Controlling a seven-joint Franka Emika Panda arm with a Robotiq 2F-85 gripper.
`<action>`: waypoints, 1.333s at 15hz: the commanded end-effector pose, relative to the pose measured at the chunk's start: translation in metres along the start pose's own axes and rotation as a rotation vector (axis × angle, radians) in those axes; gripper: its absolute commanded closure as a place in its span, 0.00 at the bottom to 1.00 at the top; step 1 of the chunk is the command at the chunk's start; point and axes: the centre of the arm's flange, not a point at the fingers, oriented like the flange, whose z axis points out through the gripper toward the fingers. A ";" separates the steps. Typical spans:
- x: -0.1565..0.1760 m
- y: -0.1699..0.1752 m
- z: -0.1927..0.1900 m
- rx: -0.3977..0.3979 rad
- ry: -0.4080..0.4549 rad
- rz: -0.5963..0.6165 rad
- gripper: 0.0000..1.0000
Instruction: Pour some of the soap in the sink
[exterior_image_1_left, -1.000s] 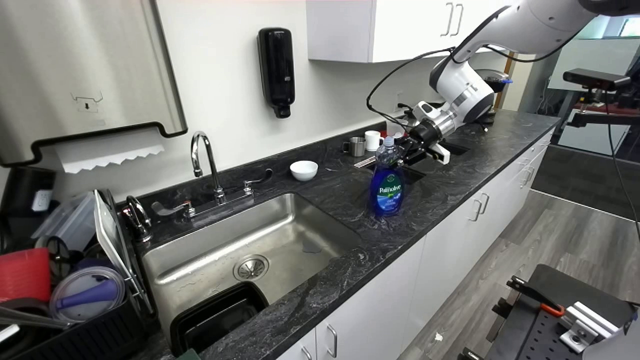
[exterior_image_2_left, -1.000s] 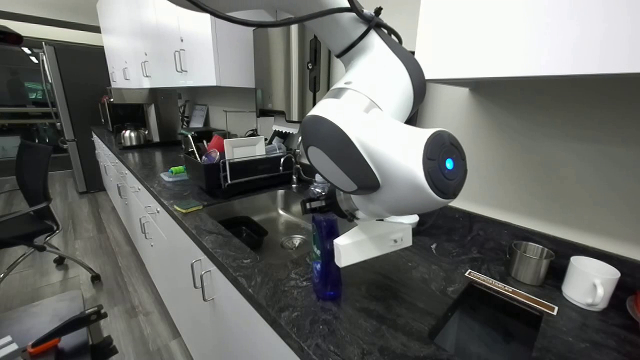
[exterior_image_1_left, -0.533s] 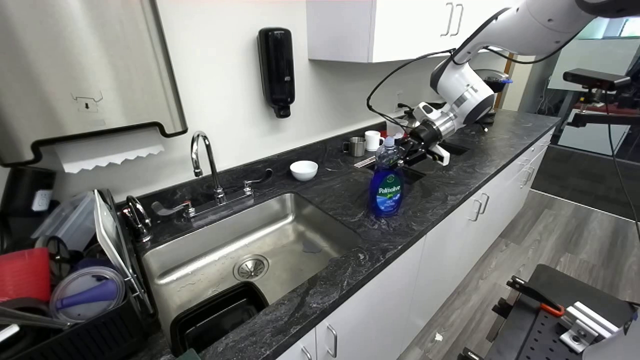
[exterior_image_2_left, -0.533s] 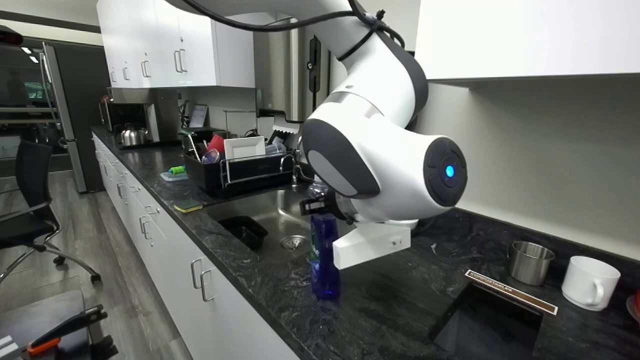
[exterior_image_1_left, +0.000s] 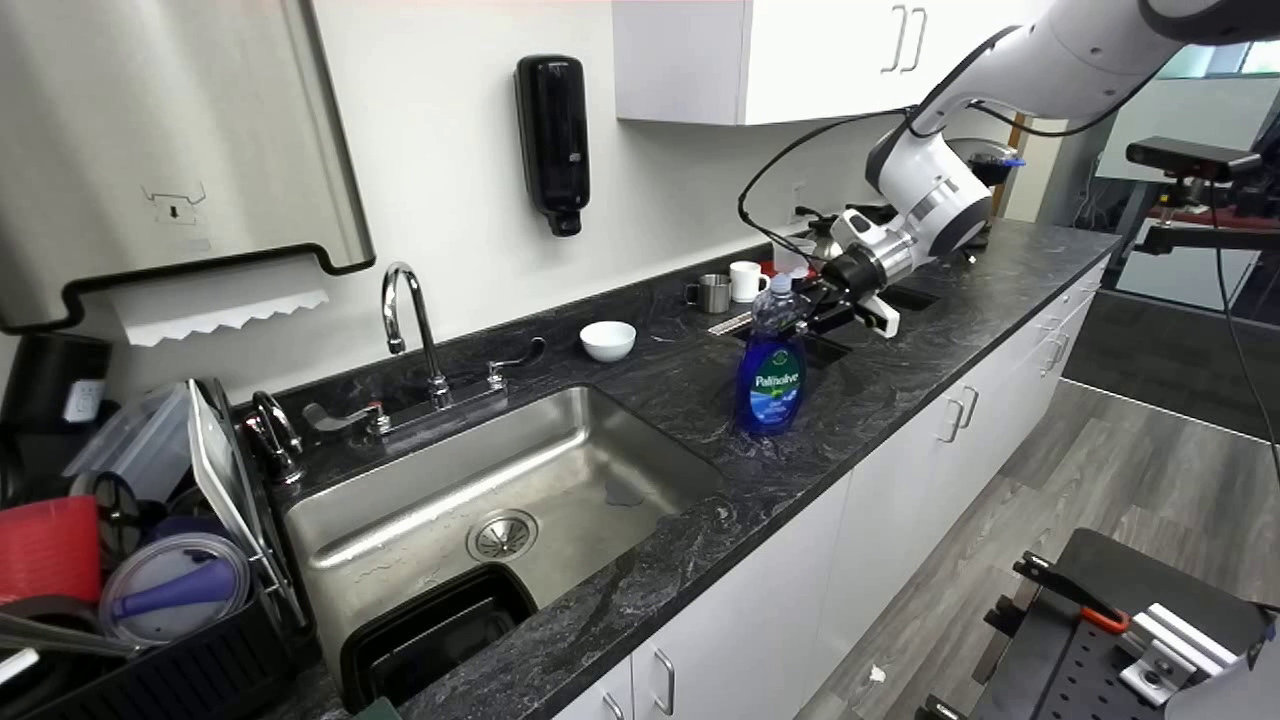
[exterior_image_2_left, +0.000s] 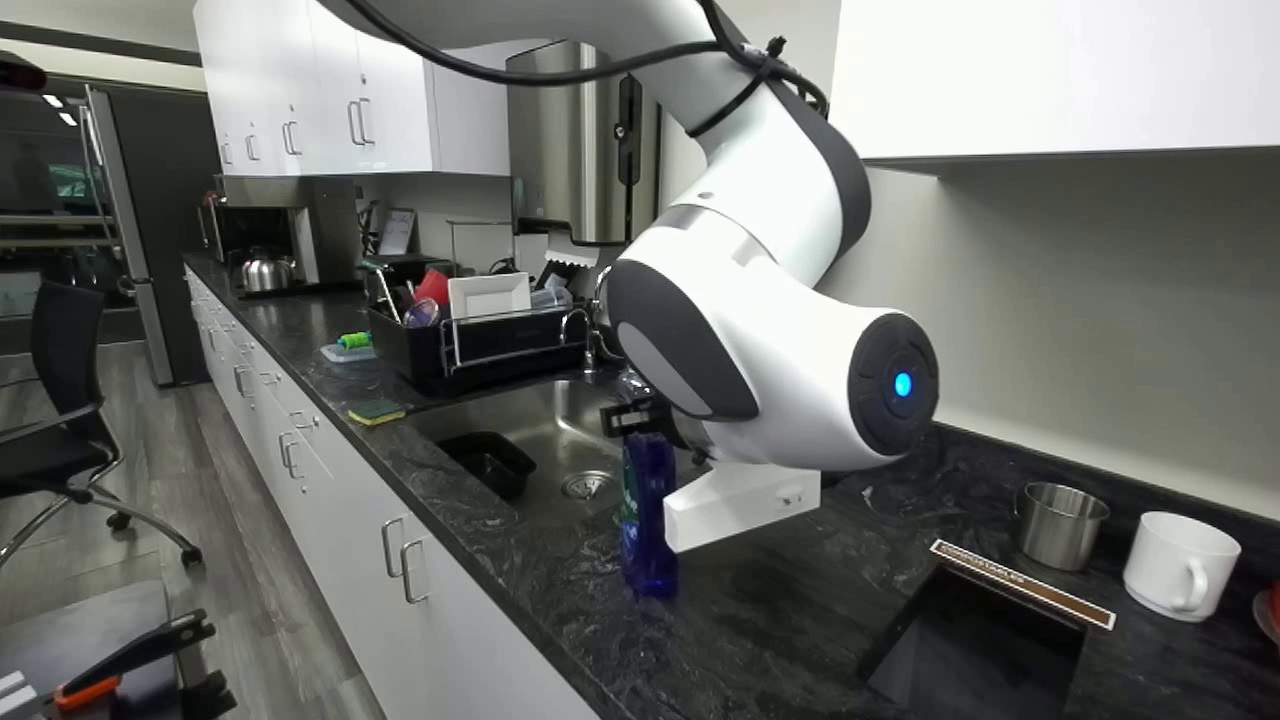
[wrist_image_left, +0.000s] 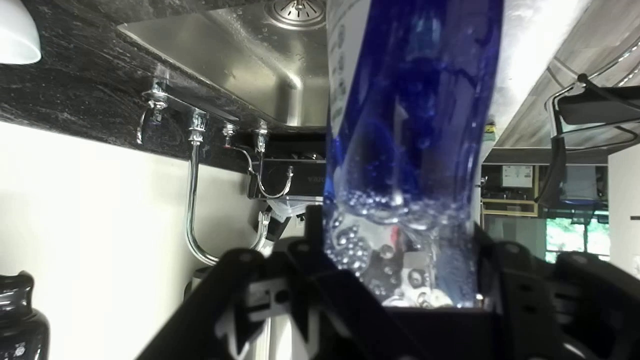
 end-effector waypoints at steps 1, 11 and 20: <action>-0.006 0.002 -0.003 -0.014 0.052 -0.031 0.64; -0.007 0.004 -0.003 -0.007 0.045 -0.025 0.09; -0.005 0.009 -0.003 0.007 0.035 -0.025 0.00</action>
